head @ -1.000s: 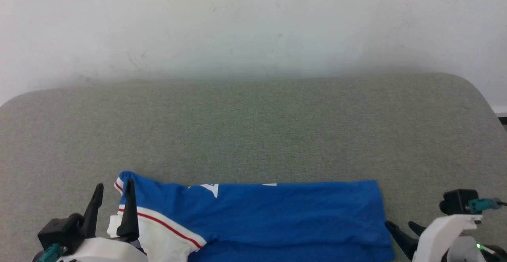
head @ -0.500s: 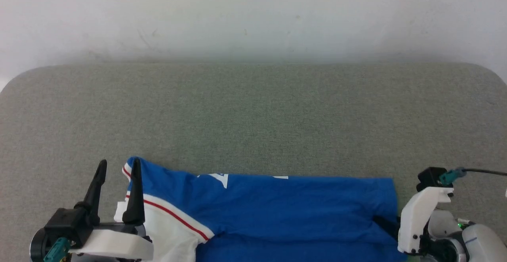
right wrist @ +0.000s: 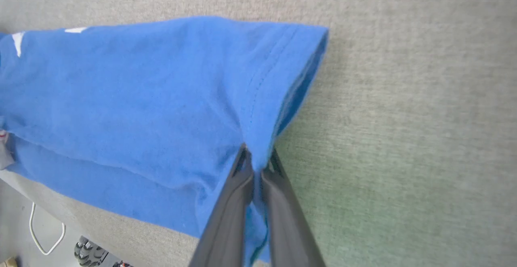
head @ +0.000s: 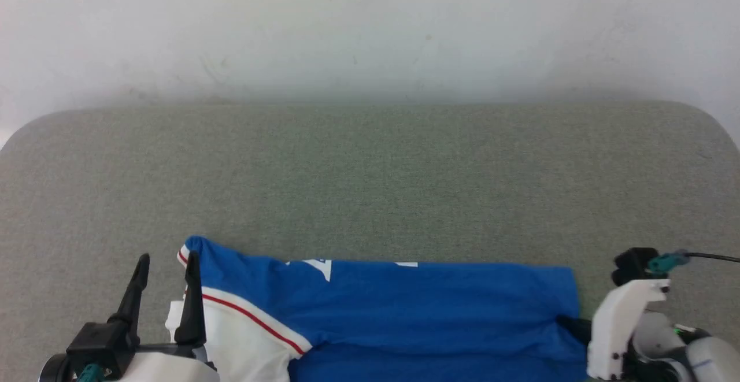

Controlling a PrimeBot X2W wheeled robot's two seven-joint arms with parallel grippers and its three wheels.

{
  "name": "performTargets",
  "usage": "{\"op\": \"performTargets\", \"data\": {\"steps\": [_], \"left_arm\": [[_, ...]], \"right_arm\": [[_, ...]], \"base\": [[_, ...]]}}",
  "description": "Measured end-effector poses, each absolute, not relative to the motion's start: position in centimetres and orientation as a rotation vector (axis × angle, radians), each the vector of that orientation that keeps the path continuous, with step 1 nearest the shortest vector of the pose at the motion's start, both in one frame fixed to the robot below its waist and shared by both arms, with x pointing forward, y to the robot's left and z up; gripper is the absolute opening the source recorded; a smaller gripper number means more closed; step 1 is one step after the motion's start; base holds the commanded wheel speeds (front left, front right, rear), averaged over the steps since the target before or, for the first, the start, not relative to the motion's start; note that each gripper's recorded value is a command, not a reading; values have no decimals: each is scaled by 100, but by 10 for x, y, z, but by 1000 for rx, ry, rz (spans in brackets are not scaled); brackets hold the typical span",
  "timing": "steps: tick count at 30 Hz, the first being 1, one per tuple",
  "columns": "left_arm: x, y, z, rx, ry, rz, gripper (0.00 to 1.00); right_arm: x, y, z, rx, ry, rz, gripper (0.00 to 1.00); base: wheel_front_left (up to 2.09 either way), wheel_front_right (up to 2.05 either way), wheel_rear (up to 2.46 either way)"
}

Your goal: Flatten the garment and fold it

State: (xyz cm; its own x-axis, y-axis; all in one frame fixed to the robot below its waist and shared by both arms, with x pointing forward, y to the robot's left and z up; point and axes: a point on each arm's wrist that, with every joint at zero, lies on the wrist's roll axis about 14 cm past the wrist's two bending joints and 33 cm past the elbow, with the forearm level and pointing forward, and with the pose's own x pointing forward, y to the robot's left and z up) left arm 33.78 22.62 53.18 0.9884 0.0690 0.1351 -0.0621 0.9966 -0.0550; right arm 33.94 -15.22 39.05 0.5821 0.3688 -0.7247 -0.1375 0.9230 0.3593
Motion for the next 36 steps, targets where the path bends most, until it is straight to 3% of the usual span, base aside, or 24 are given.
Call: {"op": "performTargets", "data": {"steps": [12, 15, 18, 26, 36], "left_arm": [[339, 215, 528, -32, -129, 33, 100], [339, 214, 529, -30, -131, 32, 100], [338, 215, 528, -29, -128, 34, 100], [334, 225, 526, -25, -122, 68, 100], [332, 242, 528, -21, -130, 128, 100]], "right_arm": [[300, -266, 406, 311, 823, -18, 0], [299, -269, 414, 363, 801, -42, 0], [300, -227, 417, 504, 826, 68, 0], [304, -74, 451, 762, 896, 561, 0], [318, 41, 462, 787, 921, 843, 0]], "base": [[0, 0, 0], [0, 0, 0], [0, 0, 0], [0, 0, 0], [0, 0, 0]]}}
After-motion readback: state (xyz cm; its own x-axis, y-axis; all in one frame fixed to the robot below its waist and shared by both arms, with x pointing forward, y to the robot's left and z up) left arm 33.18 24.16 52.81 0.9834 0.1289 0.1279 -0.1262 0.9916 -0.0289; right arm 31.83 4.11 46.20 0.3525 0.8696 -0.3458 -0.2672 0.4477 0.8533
